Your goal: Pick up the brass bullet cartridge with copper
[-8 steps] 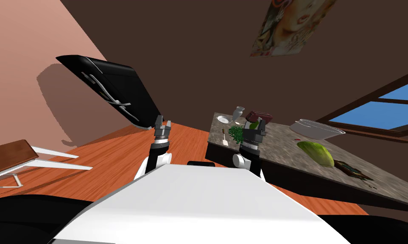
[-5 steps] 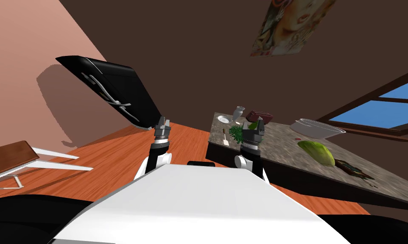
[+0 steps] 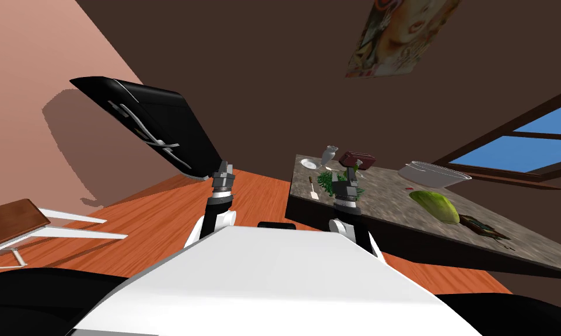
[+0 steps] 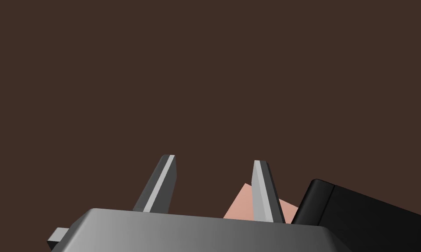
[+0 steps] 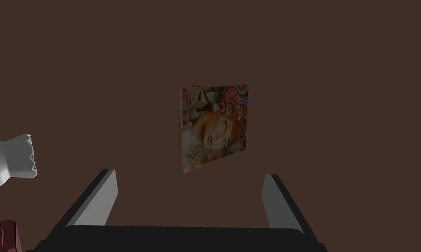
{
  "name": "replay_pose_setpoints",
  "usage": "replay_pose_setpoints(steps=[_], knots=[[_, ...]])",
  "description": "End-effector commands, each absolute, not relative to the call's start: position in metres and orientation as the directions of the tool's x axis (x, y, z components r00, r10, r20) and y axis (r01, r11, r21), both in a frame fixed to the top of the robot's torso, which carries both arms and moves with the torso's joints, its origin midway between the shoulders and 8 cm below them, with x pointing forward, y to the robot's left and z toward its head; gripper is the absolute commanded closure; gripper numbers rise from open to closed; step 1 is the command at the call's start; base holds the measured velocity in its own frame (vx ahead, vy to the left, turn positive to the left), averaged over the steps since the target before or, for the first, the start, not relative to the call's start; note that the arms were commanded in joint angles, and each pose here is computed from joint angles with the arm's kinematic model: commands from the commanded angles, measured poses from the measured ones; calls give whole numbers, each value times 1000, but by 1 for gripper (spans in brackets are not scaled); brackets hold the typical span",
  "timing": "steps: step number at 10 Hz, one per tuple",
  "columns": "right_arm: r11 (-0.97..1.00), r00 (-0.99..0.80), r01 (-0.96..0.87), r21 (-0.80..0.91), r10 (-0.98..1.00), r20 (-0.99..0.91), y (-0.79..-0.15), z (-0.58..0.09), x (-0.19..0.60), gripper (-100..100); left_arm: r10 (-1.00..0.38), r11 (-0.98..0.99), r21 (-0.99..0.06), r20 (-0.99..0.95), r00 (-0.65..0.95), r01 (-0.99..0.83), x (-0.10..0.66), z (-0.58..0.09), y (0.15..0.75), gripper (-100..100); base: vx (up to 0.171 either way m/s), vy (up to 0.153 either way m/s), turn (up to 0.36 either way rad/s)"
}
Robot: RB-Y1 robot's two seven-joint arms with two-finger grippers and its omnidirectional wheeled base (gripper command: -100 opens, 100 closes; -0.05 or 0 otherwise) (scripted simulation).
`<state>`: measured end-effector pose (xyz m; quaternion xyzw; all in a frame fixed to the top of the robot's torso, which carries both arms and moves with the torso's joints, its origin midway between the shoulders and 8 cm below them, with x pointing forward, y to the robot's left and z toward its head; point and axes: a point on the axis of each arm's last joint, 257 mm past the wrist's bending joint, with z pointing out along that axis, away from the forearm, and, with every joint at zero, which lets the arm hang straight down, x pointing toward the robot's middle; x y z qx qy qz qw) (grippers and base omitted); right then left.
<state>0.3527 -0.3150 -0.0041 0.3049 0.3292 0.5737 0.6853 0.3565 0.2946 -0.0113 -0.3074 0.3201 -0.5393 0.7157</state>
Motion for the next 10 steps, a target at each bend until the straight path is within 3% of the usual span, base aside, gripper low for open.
replay_pose_setpoints(steps=[1,10], knots=[[178,115,-533,827,984,-138,-320,-19,356,-100,-969,229,-785,-127,213,575,356,-11,295,0,-50,126,-65],[346,17,-158,925,937,-348,-360,-125,359,-100,-969,229,-785,-127,213,575,356,-11,295,0,-30,134,-48]])
